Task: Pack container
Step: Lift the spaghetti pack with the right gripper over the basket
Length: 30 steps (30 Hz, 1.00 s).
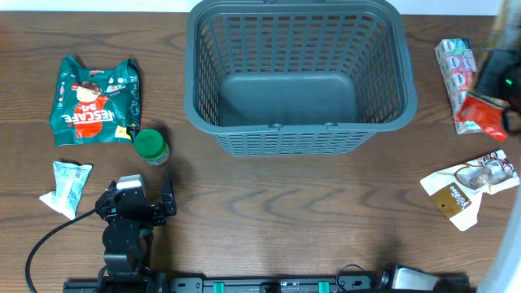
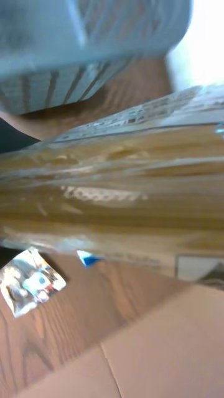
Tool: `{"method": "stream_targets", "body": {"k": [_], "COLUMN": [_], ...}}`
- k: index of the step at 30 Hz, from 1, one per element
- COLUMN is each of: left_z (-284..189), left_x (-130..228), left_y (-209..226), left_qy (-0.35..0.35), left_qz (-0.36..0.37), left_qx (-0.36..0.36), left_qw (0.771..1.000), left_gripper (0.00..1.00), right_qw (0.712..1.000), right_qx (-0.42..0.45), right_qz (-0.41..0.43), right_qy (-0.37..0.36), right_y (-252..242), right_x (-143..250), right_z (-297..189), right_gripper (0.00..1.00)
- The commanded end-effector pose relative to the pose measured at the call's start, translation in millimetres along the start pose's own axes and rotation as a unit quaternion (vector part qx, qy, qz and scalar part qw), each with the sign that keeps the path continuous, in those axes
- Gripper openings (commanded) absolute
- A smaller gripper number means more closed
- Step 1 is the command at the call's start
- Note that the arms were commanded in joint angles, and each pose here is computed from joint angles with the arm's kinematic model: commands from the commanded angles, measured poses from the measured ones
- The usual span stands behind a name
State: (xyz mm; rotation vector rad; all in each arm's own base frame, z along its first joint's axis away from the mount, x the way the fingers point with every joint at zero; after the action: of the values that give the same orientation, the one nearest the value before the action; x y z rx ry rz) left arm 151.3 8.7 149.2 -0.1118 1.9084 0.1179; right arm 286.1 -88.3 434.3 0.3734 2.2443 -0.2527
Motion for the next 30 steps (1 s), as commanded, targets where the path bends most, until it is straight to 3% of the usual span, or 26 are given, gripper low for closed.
{"method": "stream_targets", "body": {"k": [1, 5, 9, 16, 22, 30], "left_z": [3, 3, 3, 3, 3, 3], "left_x": [8, 8, 8, 8, 8, 8], "left_y": [0, 0, 0, 0, 0, 0], "left_qy": [0.01, 0.01, 0.01, 0.01, 0.01, 0.01], "left_qz": [0.004, 0.004, 0.004, 0.004, 0.004, 0.004], "left_qx": [-0.001, -0.001, -0.001, -0.001, -0.001, -0.001], "left_qw": [1.0, 1.0, 1.0, 1.0, 1.0, 1.0], "left_gripper": [0.99, 0.98, 0.99, 0.98, 0.98, 0.98], "right_qw": [0.993, 0.961, 0.892, 0.87, 0.815, 0.752], "right_qx": [-0.045, -0.166, -0.295, -0.295, -0.332, -0.387], "right_qz": [-0.059, -0.177, -0.291, -0.331, -0.434, -0.522], "right_qy": [-0.087, -0.134, -0.18, -0.215, -0.191, -0.114], "right_y": [10, 42, 80, 119, 174, 232], "right_x": [-10, -4, 3, -17, -18, 18], "right_z": [-58, -90, -111, -96, -61, -24], "right_gripper": [0.02, 0.01, 0.01, 0.01, 0.01, 0.01]}}
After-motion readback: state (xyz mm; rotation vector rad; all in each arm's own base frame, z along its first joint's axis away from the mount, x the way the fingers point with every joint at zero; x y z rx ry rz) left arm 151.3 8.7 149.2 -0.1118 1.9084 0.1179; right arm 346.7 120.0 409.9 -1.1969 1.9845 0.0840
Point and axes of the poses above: each gripper's point midway between its finger pads, its own z axis out along the fingers, its own y axis along the line the jaws close on, x = y × z, the point moved 8 cm from there along -z, back along the fingers
